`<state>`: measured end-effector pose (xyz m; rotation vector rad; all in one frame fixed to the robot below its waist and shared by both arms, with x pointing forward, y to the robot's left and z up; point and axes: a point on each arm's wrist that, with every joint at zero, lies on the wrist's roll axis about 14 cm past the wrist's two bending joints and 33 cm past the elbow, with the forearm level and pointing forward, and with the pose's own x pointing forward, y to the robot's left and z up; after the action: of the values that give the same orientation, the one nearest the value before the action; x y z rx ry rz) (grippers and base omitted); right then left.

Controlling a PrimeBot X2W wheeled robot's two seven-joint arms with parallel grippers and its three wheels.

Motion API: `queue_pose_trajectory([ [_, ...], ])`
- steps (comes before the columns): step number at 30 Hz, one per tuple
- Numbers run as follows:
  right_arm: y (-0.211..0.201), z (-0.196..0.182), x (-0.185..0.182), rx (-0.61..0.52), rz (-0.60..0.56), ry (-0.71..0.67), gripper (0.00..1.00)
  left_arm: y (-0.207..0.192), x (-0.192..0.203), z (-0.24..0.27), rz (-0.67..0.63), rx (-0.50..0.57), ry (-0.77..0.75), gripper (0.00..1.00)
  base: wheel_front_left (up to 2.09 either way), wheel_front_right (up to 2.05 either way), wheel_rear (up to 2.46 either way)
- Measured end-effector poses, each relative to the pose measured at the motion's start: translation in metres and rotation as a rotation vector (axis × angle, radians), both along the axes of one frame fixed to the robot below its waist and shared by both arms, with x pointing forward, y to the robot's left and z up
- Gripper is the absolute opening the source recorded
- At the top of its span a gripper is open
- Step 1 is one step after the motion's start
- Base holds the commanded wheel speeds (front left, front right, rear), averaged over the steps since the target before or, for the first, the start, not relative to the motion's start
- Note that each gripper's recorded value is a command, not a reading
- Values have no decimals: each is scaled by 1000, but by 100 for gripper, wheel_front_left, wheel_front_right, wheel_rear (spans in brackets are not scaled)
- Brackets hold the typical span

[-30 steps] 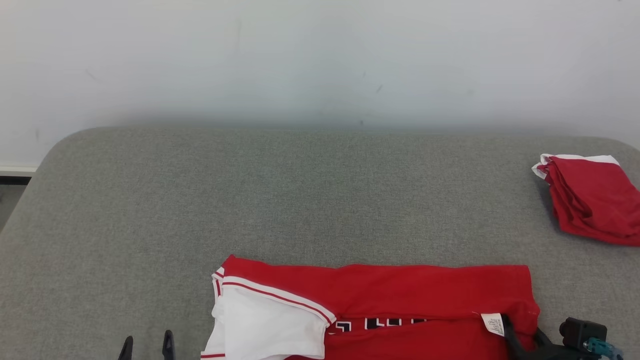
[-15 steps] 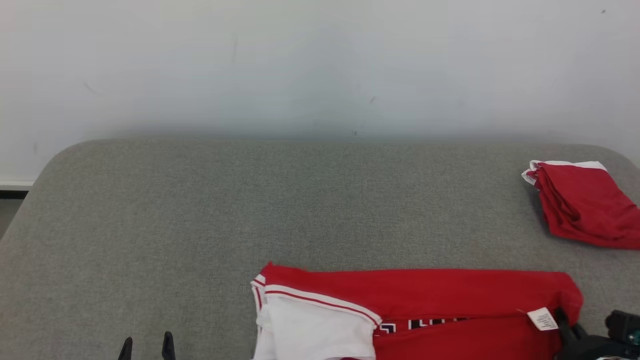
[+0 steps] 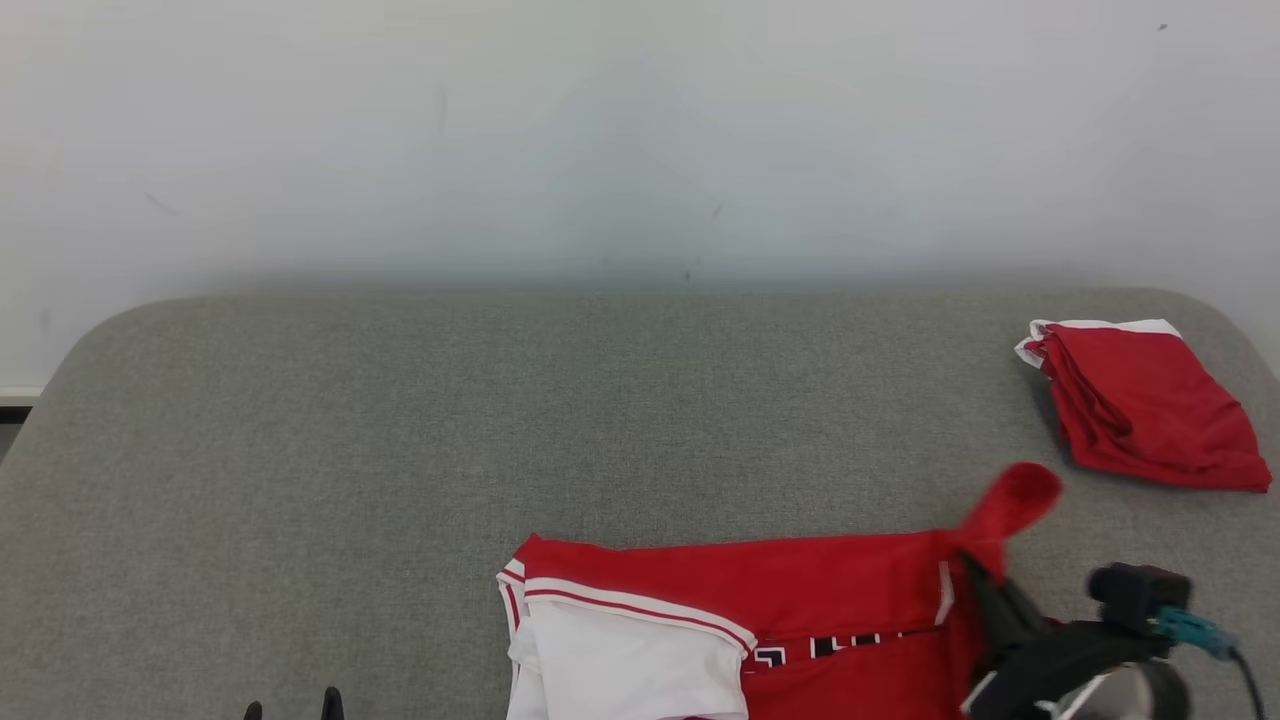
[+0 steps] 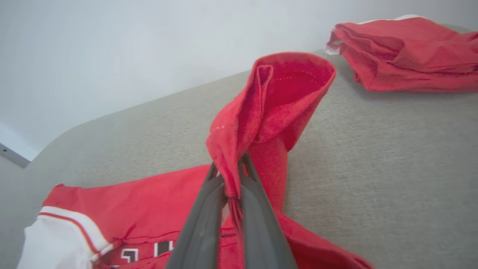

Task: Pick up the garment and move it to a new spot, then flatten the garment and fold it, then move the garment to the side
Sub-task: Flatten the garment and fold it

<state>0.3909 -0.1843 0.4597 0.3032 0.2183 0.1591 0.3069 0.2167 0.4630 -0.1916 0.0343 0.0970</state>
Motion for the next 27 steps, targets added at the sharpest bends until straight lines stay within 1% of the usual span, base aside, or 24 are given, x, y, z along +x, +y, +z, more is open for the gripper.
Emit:
queue_pose_trajectory([
  [5,79,27,-12,115,193,-30,0,1,-2,-2,6,-2,7,100,0,0,0],
  [9,141,40,-28,200,331,-21,0,3,-3,-2,13,-4,6,100,0,0,0],
  [11,164,42,-34,208,387,-13,0,2,-4,-2,13,-6,4,100,0,0,0],
  [14,187,40,-37,228,437,9,0,3,-6,-2,21,-7,6,100,0,0,0],
  [19,213,35,-26,183,499,11,0,7,-9,-1,40,-9,4,100,0,0,0],
  [27,255,15,-33,210,605,74,0,13,-16,-4,70,-17,13,100,0,0,0],
])
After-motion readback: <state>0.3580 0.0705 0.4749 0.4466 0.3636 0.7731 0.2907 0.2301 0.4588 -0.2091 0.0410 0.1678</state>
